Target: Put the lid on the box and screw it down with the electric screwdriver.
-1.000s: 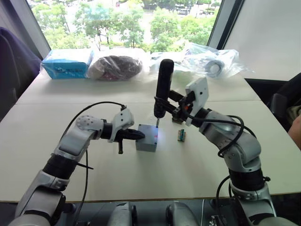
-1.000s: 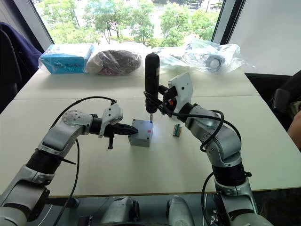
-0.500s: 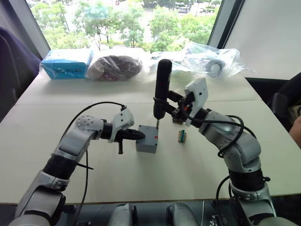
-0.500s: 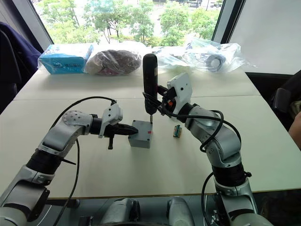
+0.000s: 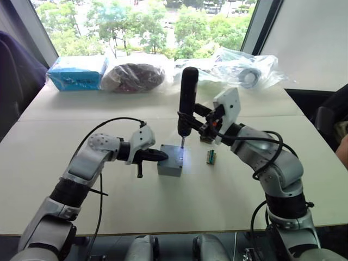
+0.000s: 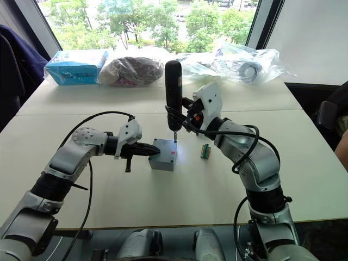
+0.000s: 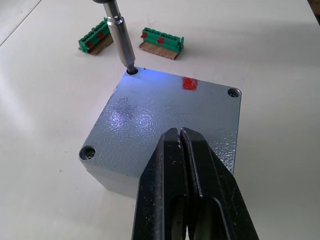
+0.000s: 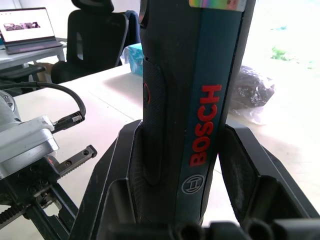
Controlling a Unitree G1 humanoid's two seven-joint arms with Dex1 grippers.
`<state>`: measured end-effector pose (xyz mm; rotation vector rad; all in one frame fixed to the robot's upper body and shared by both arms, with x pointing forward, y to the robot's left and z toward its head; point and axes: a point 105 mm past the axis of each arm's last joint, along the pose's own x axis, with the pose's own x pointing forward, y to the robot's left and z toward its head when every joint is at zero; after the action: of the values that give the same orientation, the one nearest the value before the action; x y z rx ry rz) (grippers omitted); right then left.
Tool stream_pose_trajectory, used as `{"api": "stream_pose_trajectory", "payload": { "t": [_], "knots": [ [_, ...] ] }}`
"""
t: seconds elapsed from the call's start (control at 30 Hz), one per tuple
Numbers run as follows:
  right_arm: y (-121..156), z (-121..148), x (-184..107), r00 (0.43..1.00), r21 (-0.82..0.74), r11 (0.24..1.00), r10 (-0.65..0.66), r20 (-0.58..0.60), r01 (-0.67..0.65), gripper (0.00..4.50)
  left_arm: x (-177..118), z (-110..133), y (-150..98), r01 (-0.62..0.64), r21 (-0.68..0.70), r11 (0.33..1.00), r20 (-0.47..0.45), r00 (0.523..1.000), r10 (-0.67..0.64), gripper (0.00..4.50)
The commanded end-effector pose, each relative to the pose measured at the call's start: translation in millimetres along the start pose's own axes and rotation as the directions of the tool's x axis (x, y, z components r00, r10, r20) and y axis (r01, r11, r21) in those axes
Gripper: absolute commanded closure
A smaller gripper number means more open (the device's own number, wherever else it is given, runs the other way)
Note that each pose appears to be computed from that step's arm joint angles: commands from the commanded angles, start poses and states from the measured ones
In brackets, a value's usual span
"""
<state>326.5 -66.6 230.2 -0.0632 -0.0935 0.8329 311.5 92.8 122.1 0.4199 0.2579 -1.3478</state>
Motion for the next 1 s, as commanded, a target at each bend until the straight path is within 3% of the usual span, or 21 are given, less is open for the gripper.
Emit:
{"api": "stream_pose_trajectory", "payload": {
  "t": [0.03,0.13,0.23,0.3,0.37,0.5,0.63,0.83,1.0],
  "knots": [
    [-5,56,-8,0.988,-0.013,0.999,0.032,0.150,-0.031,2.56,4,-27,-8,0.015,-0.068,0.998,-0.079,0.997,-0.021,4.50],
    [-9,107,-17,0.955,0.015,0.998,0.059,0.289,-0.066,2.56,-1,-23,-5,0.001,-0.087,0.996,-0.053,0.999,-0.005,4.50],
    [-17,135,-26,0.938,0.056,0.996,0.040,0.344,-0.062,2.56,-7,-1,3,-0.021,-0.136,0.990,0.055,0.998,0.029,4.50],
    [-31,144,-32,0.944,0.103,0.995,-0.033,0.327,-0.001,2.56,-14,24,7,-0.018,-0.178,0.984,0.156,0.987,0.046,4.50],
    [-59,136,-50,0.977,0.218,0.973,-0.113,0.178,0.072,2.56,-31,52,3,0.019,-0.155,0.988,0.220,0.975,0.016,4.50],
    [-95,101,-86,0.964,0.335,0.905,-0.231,-0.131,0.262,2.56,-45,66,-16,0.078,-0.096,0.992,0.179,0.982,-0.060,4.50],
    [-115,25,-129,0.849,0.399,0.794,-0.259,-0.460,0.458,2.56,-46,65,-44,0.173,-0.043,0.984,0.102,0.981,-0.167,4.50],
    [-105,-35,-168,0.727,0.460,0.683,-0.153,-0.669,0.567,2.56,-38,51,-64,0.226,-0.023,0.974,0.042,0.973,-0.225,4.50],
    [-110,-61,-177,0.662,0.471,0.600,-0.136,-0.737,0.647,2.56,-30,47,-63,0.197,-0.025,0.980,0.045,0.980,-0.196,4.50]
  ]
}}
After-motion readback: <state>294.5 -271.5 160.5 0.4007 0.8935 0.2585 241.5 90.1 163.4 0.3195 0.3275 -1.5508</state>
